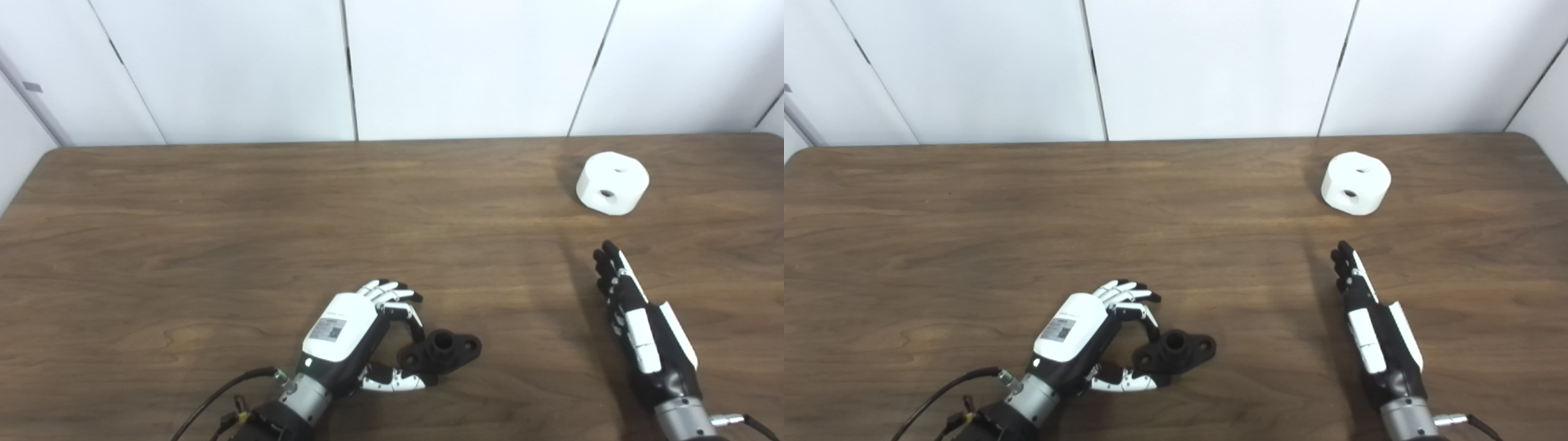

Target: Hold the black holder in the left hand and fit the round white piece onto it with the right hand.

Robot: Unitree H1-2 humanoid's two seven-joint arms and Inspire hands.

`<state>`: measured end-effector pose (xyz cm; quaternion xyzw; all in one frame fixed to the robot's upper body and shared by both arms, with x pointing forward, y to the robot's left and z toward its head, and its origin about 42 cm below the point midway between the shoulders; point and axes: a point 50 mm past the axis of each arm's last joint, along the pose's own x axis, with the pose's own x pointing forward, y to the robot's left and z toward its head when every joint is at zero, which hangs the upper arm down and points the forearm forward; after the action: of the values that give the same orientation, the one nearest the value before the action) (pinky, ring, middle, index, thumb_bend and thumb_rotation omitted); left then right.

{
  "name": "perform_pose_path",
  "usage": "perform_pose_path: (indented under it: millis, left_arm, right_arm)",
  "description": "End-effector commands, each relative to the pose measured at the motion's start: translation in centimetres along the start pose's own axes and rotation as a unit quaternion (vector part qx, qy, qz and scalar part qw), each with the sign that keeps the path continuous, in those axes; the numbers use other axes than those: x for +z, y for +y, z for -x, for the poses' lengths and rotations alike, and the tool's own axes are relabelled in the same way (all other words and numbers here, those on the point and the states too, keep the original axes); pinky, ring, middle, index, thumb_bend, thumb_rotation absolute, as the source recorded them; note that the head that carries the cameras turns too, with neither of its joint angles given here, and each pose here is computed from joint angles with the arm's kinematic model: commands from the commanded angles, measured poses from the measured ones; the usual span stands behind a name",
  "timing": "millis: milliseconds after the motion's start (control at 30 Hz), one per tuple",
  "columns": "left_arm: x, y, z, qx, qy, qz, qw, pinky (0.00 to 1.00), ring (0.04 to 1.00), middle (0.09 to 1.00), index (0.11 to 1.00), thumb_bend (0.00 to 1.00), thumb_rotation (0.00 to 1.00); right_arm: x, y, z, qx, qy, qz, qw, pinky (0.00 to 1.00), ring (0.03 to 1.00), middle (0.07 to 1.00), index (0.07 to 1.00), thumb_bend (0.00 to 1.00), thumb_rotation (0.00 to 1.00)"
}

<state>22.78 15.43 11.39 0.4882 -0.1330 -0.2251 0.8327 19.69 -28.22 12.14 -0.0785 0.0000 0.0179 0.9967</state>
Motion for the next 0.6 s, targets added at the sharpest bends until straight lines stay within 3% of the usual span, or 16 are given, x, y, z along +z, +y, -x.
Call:
perform_pose_path:
  millis: [0,333,467,567]
  left_arm:
    - [-2.2,-1.6,1.6,-0.062,0.063,-0.043,0.995,0.89,0.873,0.806,0.49,0.52,0.05]
    - [-2.1,-1.2,1.6,-0.053,0.066,-0.058,0.995,0.88,0.87,0.803,0.49,0.52,0.05]
    - [-2.2,-1.2,1.6,-0.054,0.069,-0.054,0.995,0.88,0.872,0.805,0.49,0.52,0.05]
    - [-2.4,-1.3,1.6,-0.051,0.069,-0.05,0.995,0.88,0.868,0.803,0.49,0.52,0.05]
  right_arm:
    - [-0.3,0.1,0.7,0.014,0.018,0.003,1.0,1.0,1.0,0.982,1.0,0.69,1.0]
    - [-0.3,-0.1,0.7,0.016,0.012,-0.009,1.0,1.0,1.0,0.985,1.0,0.69,1.0]
    - [0.2,-0.4,0.8,0.007,0.005,-0.019,1.0,1.0,1.0,0.975,1.0,0.63,1.0]
    - [1.3,-1.5,0.6,0.004,-0.009,0.017,1.0,1.0,1.0,0.976,1.0,0.6,1.0]
